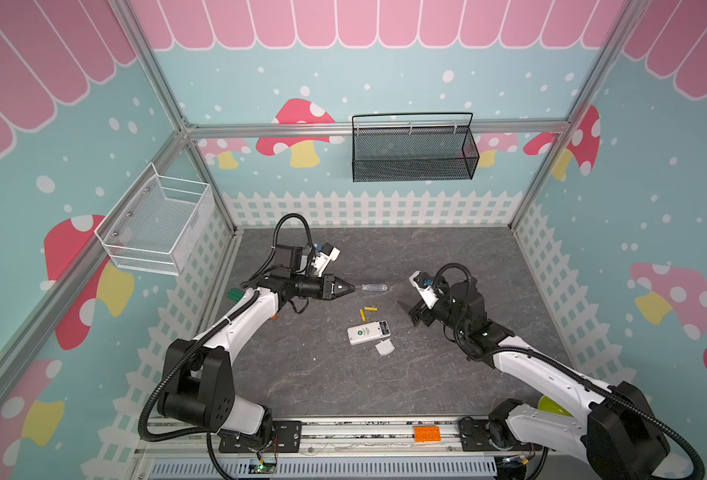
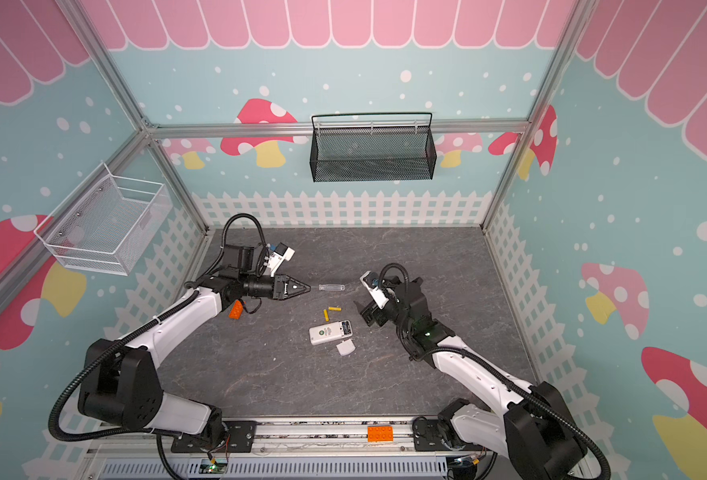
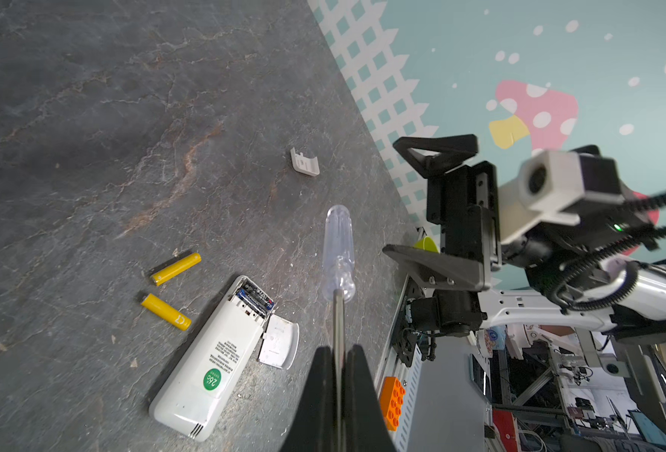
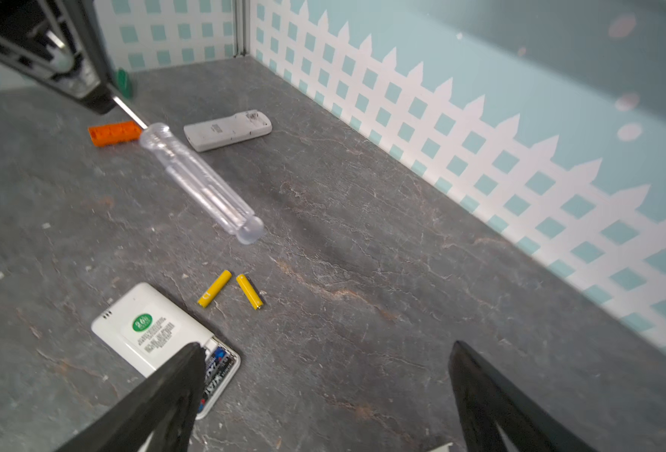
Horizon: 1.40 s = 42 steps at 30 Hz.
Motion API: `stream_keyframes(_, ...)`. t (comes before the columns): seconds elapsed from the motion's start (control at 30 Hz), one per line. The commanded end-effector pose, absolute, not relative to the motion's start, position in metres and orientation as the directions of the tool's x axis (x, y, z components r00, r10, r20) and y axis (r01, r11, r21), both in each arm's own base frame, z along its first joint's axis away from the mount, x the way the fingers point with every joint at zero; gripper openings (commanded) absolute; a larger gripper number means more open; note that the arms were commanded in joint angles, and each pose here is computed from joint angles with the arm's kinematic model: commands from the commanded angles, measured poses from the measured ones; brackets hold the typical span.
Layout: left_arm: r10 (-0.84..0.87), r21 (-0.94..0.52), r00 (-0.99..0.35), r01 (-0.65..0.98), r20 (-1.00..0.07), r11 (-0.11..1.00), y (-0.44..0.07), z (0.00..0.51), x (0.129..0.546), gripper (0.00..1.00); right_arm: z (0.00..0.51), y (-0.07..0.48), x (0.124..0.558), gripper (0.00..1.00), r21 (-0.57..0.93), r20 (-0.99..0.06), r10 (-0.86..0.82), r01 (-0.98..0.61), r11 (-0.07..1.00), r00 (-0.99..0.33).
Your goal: Unload the batteries from the remote control
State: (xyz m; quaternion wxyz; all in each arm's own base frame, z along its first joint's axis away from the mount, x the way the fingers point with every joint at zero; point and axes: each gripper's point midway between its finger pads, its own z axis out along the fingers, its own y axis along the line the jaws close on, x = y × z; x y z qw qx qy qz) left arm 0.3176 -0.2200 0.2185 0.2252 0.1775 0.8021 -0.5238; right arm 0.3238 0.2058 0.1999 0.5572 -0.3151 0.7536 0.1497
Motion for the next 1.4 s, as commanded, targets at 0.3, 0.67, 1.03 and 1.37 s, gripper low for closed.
stream_keyframes(0.3, 0.065, -0.748, -0.775, 0.625, -0.629, 0.221, -0.219, 0.243, 0.302, 0.05, 0.241, 0.238, 0.318, 0.99, 0.541, -0.84, 0.243, -0.71, 0.452, -0.486)
stream_keyframes(0.67, 0.069, -0.764, -0.785, 0.617, -0.616, 0.189, -0.223, 0.246, 0.302, 0.05, 0.255, 0.285, 0.317, 0.84, 0.674, -0.734, 0.26, -0.718, 0.172, -0.627)
stream_keyframes(1.03, 0.1, -0.783, -0.794, 0.608, -0.6, 0.128, -0.243, 0.246, 0.295, 0.05, 0.247, 0.316, 0.301, 0.68, 0.666, -0.741, 0.154, -0.744, 0.047, -0.654)
stream_keyframes(1.37, 0.097, -0.8, -0.809, 0.588, -0.58, 0.124, -0.248, 0.244, 0.296, 0.04, 0.249, 0.323, 0.288, 0.47, 0.667, -0.738, 0.136, -0.745, -0.005, -0.661)
